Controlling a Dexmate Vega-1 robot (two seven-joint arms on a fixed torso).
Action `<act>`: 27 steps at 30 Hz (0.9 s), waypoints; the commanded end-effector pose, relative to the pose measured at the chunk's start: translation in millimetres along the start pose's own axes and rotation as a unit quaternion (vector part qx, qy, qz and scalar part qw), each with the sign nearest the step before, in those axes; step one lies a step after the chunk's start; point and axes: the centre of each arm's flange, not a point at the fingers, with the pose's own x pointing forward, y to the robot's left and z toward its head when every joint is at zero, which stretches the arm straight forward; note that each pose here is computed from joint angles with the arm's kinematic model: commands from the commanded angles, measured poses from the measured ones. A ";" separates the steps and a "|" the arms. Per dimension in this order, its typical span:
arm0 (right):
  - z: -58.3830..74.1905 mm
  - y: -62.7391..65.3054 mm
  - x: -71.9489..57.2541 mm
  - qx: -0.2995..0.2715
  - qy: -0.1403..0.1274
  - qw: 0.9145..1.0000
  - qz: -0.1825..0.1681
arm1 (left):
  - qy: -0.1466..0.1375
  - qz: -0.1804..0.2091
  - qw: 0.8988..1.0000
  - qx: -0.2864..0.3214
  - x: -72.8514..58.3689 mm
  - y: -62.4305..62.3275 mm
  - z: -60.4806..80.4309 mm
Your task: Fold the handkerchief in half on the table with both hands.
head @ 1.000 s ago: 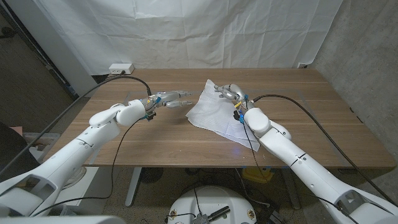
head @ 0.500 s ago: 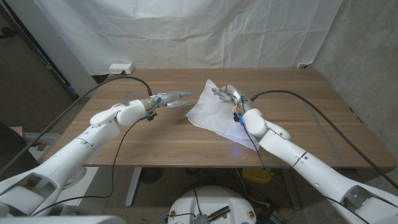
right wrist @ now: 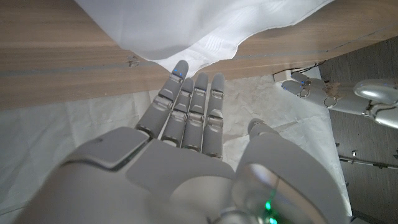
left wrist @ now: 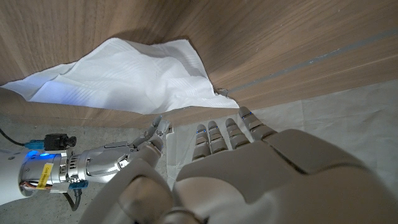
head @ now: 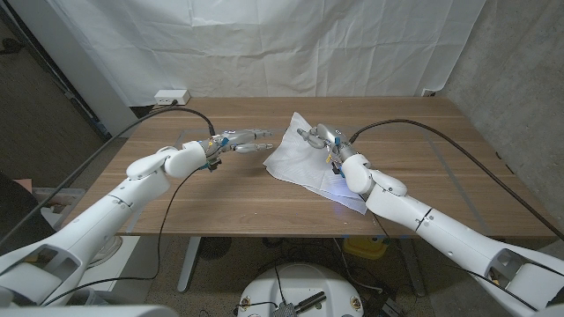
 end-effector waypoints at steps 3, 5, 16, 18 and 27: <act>-18.4 11.1 3.7 -0.050 0.026 0.998 0.032 | -0.002 0.000 1.000 0.002 0.6 3.2 -0.1; -20.2 12.7 3.7 -0.060 0.028 0.997 0.030 | -0.002 0.000 1.000 0.003 0.9 3.3 -0.2; -30.3 21.8 6.9 -0.065 0.043 0.996 0.049 | -0.002 -0.001 1.000 0.004 1.0 4.0 -0.7; -30.7 22.4 7.5 -0.061 0.043 0.996 0.049 | 0.000 -0.001 1.000 0.004 0.7 4.0 -1.2; -28.3 18.3 9.4 -0.059 0.042 0.996 0.044 | 0.000 -0.002 1.000 0.004 0.4 4.2 -2.0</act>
